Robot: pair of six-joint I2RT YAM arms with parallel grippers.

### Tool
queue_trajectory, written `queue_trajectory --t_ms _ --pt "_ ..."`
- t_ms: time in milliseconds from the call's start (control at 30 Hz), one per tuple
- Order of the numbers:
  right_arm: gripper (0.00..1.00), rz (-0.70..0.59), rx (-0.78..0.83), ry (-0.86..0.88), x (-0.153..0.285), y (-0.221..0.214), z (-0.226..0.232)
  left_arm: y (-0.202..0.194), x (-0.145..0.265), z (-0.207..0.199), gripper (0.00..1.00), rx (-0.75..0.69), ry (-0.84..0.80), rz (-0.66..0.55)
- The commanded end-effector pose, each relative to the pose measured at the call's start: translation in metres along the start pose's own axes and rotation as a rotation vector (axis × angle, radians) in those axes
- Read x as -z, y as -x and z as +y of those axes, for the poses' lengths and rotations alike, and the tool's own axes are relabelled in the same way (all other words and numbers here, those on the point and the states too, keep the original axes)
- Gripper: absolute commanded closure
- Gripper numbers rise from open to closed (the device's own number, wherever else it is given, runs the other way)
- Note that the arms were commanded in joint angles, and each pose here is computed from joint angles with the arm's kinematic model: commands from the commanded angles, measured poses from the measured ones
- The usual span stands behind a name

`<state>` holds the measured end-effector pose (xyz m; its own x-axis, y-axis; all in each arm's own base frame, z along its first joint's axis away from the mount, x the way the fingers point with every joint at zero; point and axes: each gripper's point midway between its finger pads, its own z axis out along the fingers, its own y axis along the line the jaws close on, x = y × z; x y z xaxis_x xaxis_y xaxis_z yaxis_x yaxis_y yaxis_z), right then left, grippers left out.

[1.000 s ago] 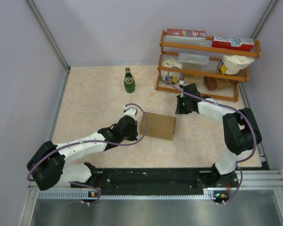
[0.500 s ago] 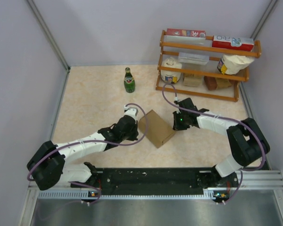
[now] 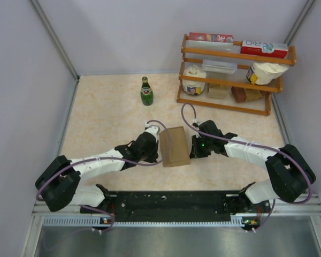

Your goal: Fold the paper box

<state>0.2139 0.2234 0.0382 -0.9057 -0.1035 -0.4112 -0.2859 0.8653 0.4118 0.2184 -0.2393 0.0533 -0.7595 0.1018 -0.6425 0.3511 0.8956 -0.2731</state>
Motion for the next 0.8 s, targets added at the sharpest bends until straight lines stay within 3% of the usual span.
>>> queue_trajectory --t_ms 0,267,767 --pt "0.87 -0.046 0.000 0.038 0.003 0.010 0.012 -0.009 -0.005 -0.001 1.00 -0.029 -0.007 0.052" --pt "0.87 -0.041 0.003 0.049 0.002 0.009 0.014 -0.023 -0.011 -0.016 1.00 -0.050 -0.038 0.118" --pt "0.87 0.007 -0.016 0.120 -0.002 -0.006 0.034 -0.031 -0.019 -0.046 1.00 -0.024 -0.107 0.135"
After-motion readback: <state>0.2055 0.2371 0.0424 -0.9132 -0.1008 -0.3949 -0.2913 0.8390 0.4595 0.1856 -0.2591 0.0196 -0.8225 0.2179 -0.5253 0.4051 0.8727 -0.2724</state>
